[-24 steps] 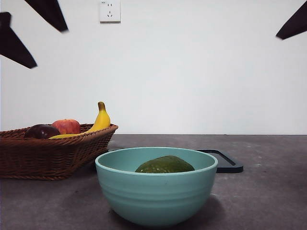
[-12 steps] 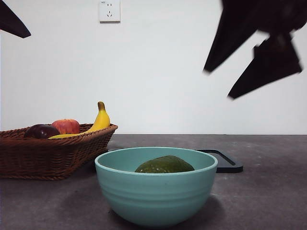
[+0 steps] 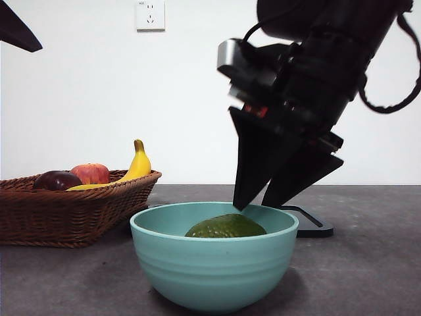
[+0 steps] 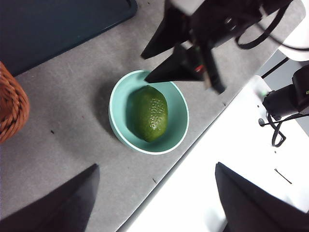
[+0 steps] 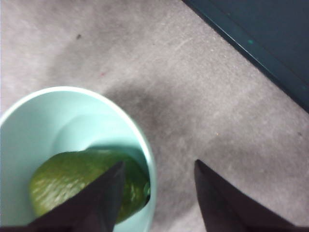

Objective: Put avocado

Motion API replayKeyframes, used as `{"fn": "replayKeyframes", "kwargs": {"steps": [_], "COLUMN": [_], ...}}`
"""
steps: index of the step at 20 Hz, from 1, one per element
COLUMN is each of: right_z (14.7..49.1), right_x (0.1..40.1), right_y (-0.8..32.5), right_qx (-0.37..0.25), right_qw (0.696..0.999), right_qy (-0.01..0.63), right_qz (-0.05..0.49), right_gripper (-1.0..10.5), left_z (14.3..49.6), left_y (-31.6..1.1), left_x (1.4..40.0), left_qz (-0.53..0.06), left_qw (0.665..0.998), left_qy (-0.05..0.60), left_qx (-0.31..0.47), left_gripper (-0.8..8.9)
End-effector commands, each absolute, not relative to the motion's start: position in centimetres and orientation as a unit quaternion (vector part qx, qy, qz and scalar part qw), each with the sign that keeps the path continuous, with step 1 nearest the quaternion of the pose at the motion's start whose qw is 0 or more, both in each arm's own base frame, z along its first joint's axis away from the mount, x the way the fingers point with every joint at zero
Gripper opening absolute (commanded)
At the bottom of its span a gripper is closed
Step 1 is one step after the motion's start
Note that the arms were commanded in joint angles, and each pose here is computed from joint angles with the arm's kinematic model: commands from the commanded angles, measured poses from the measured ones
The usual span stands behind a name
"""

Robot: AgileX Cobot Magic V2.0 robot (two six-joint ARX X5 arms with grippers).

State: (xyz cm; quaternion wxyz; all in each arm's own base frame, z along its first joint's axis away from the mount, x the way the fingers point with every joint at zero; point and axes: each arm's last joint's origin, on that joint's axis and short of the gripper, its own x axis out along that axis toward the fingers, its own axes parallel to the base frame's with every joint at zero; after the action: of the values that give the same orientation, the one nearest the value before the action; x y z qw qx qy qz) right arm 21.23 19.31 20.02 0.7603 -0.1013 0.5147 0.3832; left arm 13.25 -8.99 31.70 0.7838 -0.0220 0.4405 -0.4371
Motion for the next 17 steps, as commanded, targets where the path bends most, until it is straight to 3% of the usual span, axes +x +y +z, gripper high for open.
{"fn": "replayKeyframes", "kwargs": {"steps": [1, 4, 8, 17], "right_z": [19.4, 18.6, 18.5, 20.0], "right_x": [21.4, 21.5, 21.5, 21.8], "right_y": [20.3, 20.7, 20.9, 21.4], "right_qx": [-0.12, -0.129, -0.13, -0.114], "right_qw": [0.76, 0.755, 0.754, 0.757], "right_qy": [0.512, 0.521, 0.52, 0.522], "right_qz": [0.383, 0.377, 0.38, 0.376], "right_gripper": [1.8, 1.5, 0.1, 0.1], "left_z": [31.9, 31.9, 31.9, 31.9], "left_y": [-9.2, -9.2, -9.2, -9.2], "left_x": [13.3, 13.3, 13.3, 13.3], "left_qz": [-0.445, -0.445, -0.445, -0.445], "left_qw": [0.782, 0.782, 0.782, 0.782], "left_qy": [0.435, 0.435, 0.435, 0.435], "left_qx": [-0.017, -0.017, -0.017, -0.017], "left_gripper": [3.77, 3.77, 3.77, 3.77]}}
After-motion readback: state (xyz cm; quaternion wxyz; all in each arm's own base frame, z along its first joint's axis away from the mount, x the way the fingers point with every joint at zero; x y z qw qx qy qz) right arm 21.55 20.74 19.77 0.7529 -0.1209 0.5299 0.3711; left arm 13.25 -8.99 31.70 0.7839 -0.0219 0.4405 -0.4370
